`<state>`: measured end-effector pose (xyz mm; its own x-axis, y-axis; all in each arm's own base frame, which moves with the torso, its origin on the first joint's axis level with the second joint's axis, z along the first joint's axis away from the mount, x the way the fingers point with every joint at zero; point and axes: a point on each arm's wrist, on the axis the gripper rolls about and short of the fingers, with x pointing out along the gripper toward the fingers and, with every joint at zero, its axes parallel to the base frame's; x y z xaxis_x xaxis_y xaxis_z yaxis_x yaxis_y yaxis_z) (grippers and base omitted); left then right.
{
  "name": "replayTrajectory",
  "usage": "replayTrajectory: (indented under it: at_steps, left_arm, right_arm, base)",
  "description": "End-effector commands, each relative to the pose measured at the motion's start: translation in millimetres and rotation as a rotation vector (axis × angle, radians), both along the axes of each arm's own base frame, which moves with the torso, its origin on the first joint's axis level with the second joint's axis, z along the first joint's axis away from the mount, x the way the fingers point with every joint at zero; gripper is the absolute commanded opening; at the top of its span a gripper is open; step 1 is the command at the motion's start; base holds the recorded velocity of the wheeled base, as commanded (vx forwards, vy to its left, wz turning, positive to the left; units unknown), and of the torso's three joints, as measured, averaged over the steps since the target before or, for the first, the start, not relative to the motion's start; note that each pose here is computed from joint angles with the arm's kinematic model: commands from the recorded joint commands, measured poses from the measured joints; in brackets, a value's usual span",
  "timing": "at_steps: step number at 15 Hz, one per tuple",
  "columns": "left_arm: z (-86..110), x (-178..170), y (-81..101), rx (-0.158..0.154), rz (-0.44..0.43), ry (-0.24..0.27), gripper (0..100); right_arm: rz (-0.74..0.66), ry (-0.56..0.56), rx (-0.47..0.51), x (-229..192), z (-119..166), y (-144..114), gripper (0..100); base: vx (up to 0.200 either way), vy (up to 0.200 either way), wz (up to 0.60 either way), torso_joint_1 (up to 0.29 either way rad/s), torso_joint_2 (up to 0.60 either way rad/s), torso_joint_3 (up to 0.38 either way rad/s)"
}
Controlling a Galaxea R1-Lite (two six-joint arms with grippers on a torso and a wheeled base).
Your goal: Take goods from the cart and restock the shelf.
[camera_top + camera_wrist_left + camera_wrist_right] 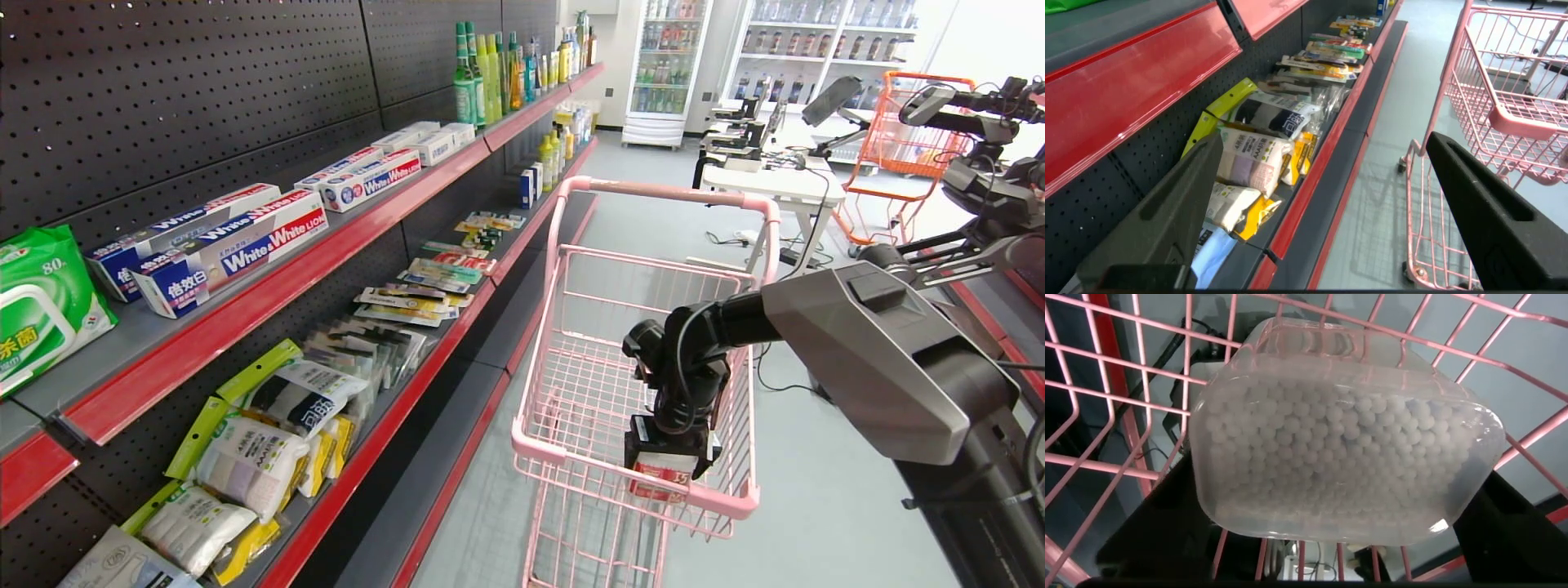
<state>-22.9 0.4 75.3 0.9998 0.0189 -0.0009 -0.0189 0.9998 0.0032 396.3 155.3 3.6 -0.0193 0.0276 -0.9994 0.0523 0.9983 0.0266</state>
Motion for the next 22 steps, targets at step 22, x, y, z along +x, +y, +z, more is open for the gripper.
replayTrajectory:
  at_steps: [22]
  left_arm:
    - [0.0, 0.1, 0.0, 0.000, 0.001, 0.001, 100]
  right_arm:
    - [0.145, -0.465, 0.014, -6.6, 94.0, -33.9, 0]
  base:
    - [0.000, 0.000, 0.00, 0.000, 0.00, 0.000]
